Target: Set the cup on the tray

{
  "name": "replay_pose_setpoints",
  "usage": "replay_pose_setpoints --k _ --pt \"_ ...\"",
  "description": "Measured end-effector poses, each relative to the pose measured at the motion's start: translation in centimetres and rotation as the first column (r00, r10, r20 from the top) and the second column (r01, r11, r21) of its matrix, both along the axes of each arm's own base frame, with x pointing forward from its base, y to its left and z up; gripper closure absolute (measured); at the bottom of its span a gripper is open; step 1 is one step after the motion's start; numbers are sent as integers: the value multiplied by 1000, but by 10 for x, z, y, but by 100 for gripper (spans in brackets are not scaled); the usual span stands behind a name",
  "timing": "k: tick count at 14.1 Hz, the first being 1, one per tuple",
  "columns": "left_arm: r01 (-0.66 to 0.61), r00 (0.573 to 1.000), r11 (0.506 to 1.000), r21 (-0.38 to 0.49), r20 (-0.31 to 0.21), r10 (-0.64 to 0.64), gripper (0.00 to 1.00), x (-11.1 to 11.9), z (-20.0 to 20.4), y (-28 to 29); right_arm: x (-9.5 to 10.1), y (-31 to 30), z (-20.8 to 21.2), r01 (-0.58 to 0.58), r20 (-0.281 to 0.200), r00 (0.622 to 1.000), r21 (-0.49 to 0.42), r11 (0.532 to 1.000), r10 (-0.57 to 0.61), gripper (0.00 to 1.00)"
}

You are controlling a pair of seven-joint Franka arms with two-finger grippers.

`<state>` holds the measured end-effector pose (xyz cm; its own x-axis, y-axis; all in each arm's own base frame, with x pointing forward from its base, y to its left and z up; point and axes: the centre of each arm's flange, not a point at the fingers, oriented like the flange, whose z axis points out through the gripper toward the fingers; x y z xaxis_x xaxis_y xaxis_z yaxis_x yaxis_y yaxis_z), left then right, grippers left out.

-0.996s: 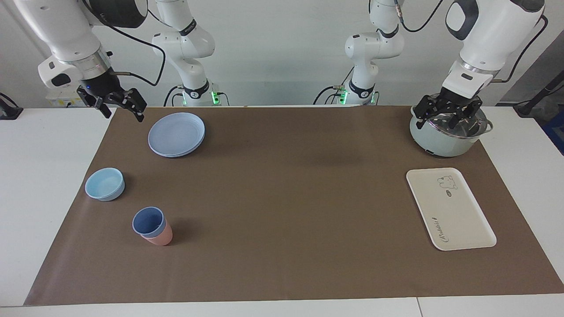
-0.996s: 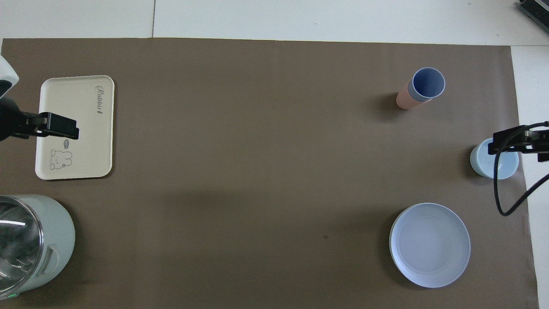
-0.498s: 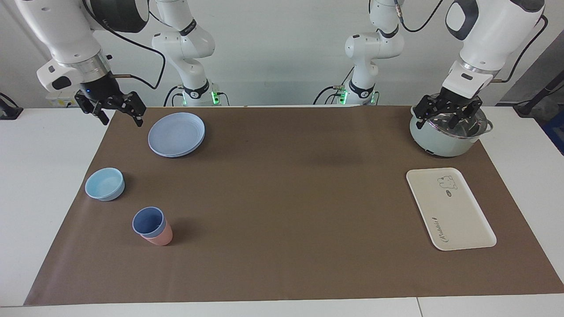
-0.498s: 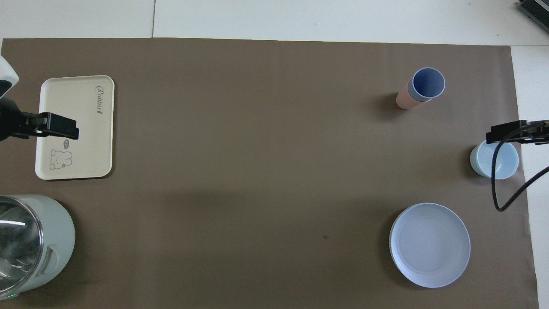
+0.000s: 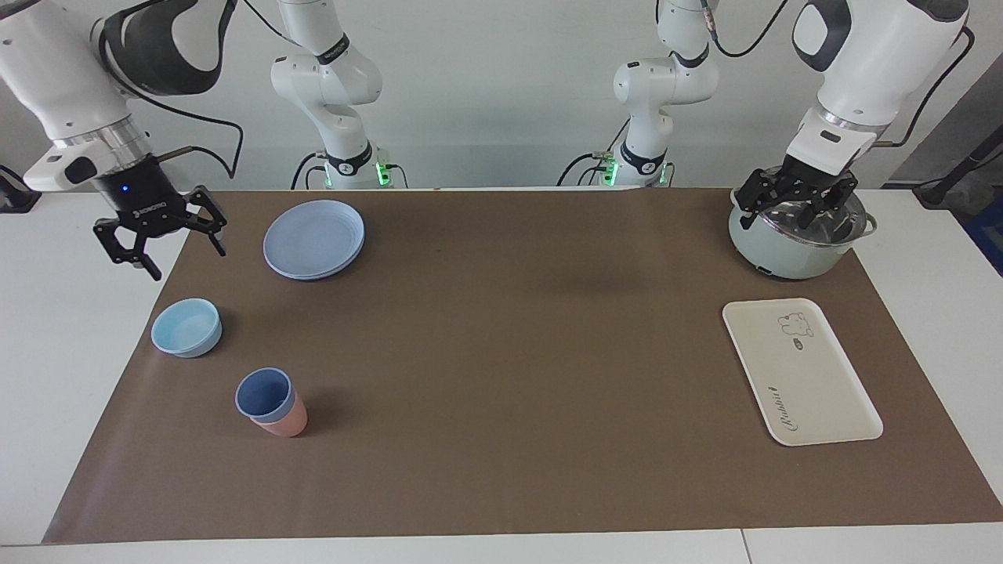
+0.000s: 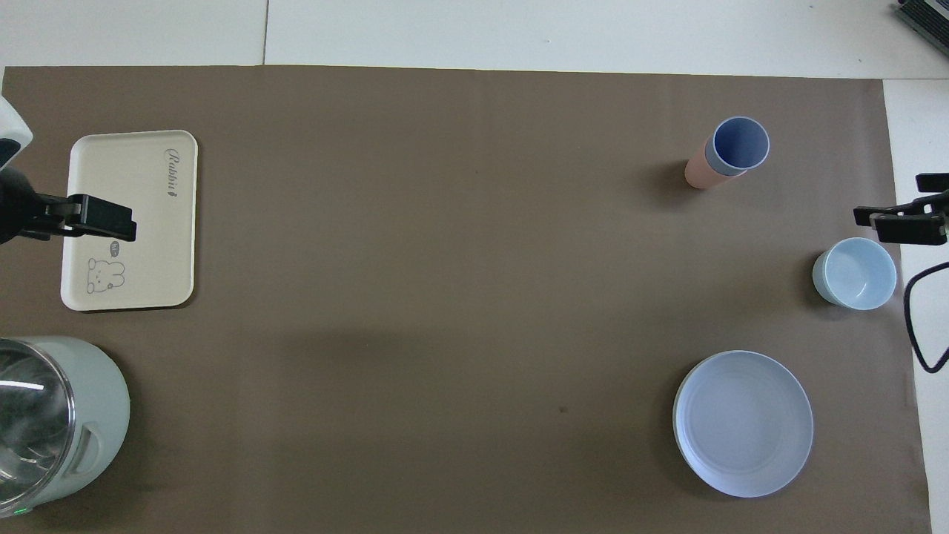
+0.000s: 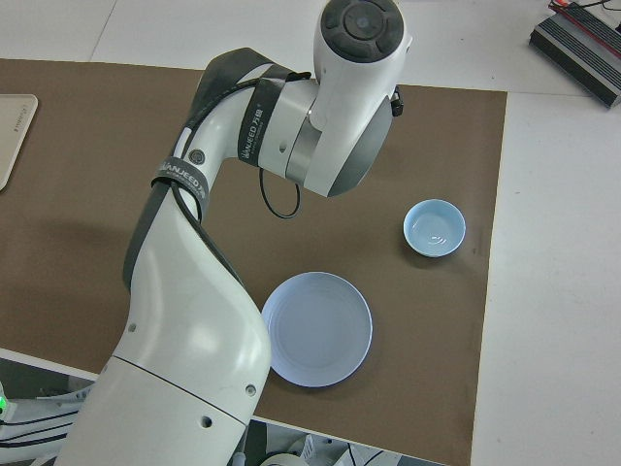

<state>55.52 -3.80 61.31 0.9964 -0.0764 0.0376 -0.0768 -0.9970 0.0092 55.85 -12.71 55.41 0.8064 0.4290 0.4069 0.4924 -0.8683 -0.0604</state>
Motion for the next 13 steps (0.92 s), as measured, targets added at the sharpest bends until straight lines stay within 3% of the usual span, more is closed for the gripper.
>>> replay_pose_setpoints --k 5,13 --pt "-3 1000 1000 0 0 3 0 0 0 2 12 -56 -87 -201 176 970 175 964 170 0" --pt "-8 1000 1000 0 0 8 0 0 0 5 31 -57 -150 -272 302 935 266 925 188 0"
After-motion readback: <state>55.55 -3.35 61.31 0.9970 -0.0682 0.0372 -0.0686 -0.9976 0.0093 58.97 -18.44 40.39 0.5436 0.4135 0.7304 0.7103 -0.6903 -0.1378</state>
